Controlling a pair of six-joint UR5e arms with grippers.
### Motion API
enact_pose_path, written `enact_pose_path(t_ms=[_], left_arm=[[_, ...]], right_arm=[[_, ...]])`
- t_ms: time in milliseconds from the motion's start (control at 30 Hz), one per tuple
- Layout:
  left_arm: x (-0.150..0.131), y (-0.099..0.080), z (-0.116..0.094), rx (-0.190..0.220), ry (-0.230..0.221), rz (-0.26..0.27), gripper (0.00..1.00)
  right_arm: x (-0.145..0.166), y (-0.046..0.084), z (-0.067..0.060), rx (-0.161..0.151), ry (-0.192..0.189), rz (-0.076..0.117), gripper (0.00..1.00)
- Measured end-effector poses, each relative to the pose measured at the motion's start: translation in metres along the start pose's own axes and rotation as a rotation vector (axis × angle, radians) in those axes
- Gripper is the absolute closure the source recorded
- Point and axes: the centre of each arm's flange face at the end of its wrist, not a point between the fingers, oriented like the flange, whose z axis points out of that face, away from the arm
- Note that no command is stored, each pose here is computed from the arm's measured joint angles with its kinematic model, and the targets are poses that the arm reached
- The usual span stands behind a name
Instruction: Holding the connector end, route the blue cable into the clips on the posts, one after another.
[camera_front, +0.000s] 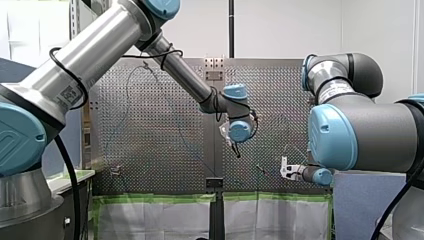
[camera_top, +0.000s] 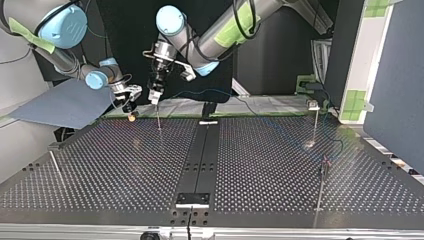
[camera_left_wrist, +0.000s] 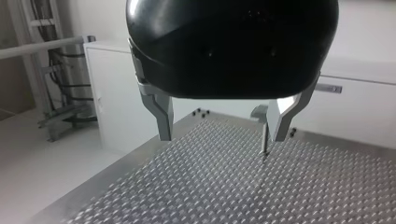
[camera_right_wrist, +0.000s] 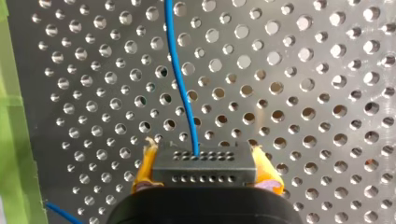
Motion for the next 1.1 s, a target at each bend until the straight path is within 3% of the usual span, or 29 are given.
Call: enact_pose_path(t_ms=[233, 433, 867, 1100], left_arm=[[-0.042, 0.028, 0.014, 0.003, -0.064, -0.043, 0.00], [-0.061, 0.036, 0.003, -0.012, -0.112, -0.078, 0.00], [-0.032, 0.061, -0.052, -0.029, -0.029, -0.054, 0.00], [-0.018, 0.083, -0.085, -0.065, 0.030, -0.027, 0.00]], right_arm=[[0.000, 0.000, 0.000, 0.000, 0.001, 0.001, 1.00], [-0.001, 0.001, 0.000, -0.001, -0.001, -0.001, 1.00], [-0.001, 0.000, 0.000, 0.001, -0.001, -0.003, 1.00], [-0.001, 0.001, -0.001, -0.005, -0.003, -0.009, 1.00]])
